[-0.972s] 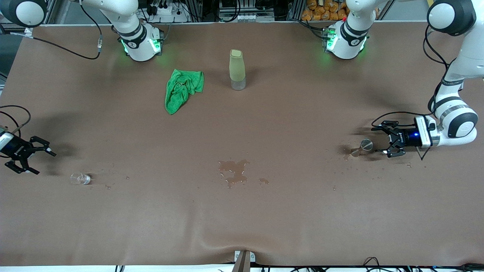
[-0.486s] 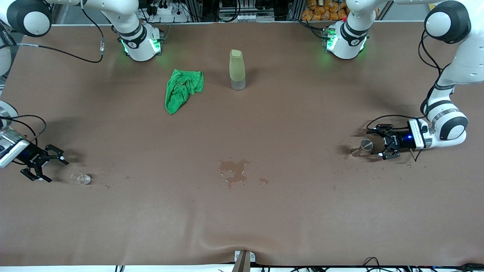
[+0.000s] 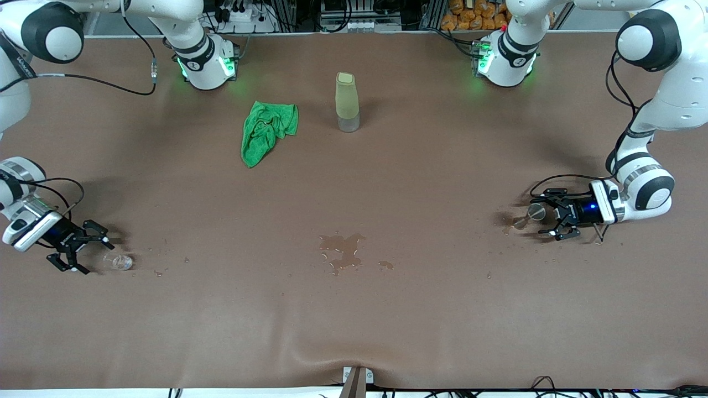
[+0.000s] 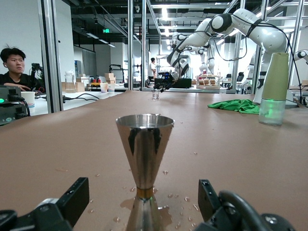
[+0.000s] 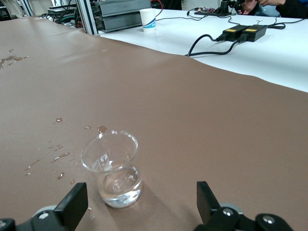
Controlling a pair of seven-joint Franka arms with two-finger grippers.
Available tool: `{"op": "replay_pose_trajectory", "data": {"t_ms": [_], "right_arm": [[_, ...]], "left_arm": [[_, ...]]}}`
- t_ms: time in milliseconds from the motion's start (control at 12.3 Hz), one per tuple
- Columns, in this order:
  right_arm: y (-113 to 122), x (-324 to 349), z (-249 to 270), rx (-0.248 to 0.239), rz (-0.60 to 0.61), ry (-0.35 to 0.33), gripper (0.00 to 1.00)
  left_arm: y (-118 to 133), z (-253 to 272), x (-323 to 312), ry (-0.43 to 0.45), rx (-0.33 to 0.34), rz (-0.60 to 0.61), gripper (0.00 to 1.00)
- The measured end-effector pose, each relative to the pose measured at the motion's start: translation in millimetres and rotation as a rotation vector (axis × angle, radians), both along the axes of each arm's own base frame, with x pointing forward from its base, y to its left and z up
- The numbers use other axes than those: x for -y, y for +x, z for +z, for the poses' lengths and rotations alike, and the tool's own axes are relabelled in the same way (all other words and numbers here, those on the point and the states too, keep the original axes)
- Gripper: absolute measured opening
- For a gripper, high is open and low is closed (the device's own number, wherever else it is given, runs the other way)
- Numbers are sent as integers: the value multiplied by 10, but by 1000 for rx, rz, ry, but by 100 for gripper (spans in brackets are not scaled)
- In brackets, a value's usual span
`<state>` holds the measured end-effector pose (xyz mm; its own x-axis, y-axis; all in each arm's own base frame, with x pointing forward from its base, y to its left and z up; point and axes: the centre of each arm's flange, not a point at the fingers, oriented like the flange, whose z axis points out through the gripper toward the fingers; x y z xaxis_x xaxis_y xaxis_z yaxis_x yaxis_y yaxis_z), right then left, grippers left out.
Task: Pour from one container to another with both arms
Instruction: 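Close the left gripper on the jigger while the right gripper reaches the beaker, then grasp the glass beaker with the right gripper and lift both cups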
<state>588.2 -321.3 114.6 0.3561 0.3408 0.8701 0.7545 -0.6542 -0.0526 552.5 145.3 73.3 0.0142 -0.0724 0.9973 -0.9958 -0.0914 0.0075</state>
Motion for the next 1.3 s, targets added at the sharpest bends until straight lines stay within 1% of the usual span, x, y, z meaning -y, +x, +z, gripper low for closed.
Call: {"op": "replay_pose_trajectory", "data": {"t_ms": [324, 648, 891, 972, 1296], "right_arm": [[48, -84, -42, 20, -9, 15, 100], [50, -159, -177, 36, -18, 30, 100], [128, -279, -211, 84, -42, 54, 100], [149, -326, -234, 92, -47, 61, 100], [159, -381, -294, 93, -52, 70, 100]], "left_arm": [[52, -60, 201, -26, -6, 9, 100], [47, -137, 252, -25, -16, 18, 100], [48, -144, 239, -17, -3, 21, 100], [47, -149, 225, -11, 8, 23, 93], [44, -160, 184, 2, 19, 31, 45]]}}
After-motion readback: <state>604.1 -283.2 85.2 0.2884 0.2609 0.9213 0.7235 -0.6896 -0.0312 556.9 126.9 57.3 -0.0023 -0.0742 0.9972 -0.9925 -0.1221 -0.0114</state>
